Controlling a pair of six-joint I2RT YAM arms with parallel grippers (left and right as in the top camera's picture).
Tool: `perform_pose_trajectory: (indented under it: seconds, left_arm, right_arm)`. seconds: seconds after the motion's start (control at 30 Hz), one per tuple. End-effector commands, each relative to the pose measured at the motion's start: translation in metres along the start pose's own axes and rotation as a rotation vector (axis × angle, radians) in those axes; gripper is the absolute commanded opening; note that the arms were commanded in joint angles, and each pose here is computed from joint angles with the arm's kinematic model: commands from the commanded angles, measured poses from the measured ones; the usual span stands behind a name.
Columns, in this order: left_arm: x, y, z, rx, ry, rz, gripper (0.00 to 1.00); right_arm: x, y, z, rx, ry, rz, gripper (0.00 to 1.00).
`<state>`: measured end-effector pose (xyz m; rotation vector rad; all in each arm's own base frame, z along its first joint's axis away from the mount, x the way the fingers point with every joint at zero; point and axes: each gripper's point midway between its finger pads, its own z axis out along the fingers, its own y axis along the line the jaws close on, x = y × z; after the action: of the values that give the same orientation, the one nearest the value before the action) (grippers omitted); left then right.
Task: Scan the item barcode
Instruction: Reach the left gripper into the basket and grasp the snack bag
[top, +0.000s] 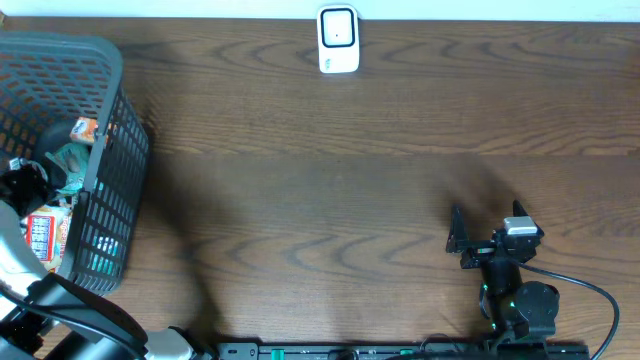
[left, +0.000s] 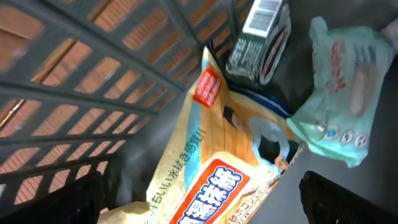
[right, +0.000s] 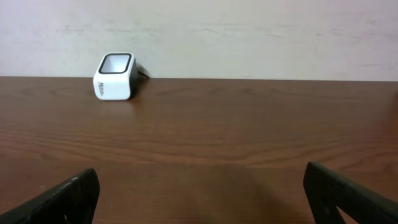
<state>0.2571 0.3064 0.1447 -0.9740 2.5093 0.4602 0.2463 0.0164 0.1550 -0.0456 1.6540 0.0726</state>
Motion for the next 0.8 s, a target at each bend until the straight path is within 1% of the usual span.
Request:
perform_pose_trajectory:
  seconds: [0.0, 0.27, 0.4, 0.47, 0.63, 0.73, 0.77]
  left_arm:
    - [0.017, 0.006, 0.014, -0.011, 0.051, 0.04, 0.98]
    - [0.04, 0.021, 0.034, -0.022, 0.104, -0.001, 0.99]
    - [0.051, 0.013, 0.048, 0.011, 0.152, 0.003, 0.95]
    - [0.056, 0.01, 0.055, 0.023, 0.177, 0.002, 0.91]
    - [0.061, 0.007, 0.06, 0.042, 0.197, 0.002, 0.72]
    - [0.059, 0.004, 0.061, 0.056, 0.192, 0.0, 0.64]
    - [0.059, 0.004, 0.06, 0.058, 0.192, 0.001, 0.58]
  right_arm:
    - [0.001, -0.002, 0.0, 0.01, 0.005, 0.012, 0.99]
    - [0.001, -0.002, 0.0, 0.01, 0.005, 0.012, 0.99]
    - [0.001, -0.002, 0.0, 0.01, 0.005, 0.011, 0.99]
    - [0.001, -0.002, 0.0, 0.01, 0.005, 0.012, 0.99]
    - [0.001, -0.002, 0.0, 0.01, 0.005, 0.012, 0.99]
    - [0.001, -0.002, 0.0, 0.01, 0.005, 0.011, 0.99]
    - [0.001, -0.002, 0.0, 0.01, 0.005, 0.011, 0.99]
